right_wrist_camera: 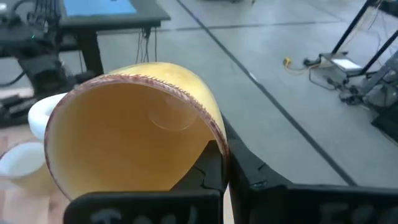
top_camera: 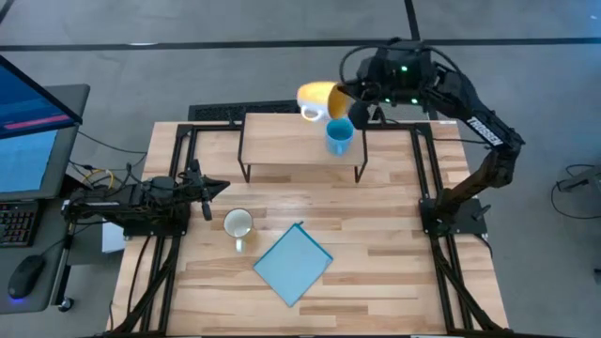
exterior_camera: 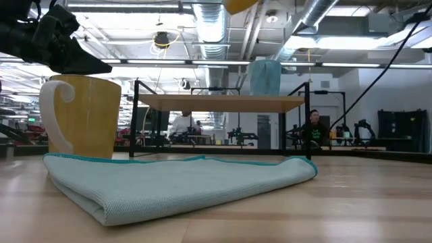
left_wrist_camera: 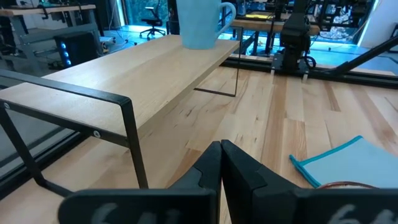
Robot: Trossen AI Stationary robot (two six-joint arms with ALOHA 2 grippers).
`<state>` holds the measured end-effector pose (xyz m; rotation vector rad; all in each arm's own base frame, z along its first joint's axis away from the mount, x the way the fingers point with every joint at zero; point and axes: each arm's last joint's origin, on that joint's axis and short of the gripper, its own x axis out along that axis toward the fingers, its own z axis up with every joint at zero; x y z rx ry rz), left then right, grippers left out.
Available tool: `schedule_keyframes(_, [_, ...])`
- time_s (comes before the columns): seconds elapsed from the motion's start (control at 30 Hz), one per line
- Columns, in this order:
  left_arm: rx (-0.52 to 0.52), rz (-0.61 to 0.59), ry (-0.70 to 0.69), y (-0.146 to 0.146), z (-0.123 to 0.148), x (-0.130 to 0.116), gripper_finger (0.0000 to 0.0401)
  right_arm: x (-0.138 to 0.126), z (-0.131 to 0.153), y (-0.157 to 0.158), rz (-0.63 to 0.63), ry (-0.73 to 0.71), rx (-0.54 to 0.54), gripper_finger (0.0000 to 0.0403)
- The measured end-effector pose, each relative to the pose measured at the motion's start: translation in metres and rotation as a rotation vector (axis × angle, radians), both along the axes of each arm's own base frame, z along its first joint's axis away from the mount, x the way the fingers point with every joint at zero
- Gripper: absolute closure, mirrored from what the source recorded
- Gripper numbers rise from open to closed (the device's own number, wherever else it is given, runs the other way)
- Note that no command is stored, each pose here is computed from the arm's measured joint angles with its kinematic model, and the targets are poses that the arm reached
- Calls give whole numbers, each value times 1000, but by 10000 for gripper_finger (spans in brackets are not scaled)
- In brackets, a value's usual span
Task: Stack small to large cups/mugs on shelf
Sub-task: Put the yellow mug on the shelf
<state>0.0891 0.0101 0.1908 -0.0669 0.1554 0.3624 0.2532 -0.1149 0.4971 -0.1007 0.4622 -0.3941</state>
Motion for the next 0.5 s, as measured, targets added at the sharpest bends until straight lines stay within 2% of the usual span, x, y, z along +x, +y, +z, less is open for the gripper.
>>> schedule_keyframes(0.17, [-1, 0, 0, 0, 0, 0, 401, 17, -5, -12, 32, -15, -17, 386])
schedule_keyframes(0.5, [-2, 1, -1, 0, 0, 0, 401, 58, -8, -41, 59, 67, -80, 386])
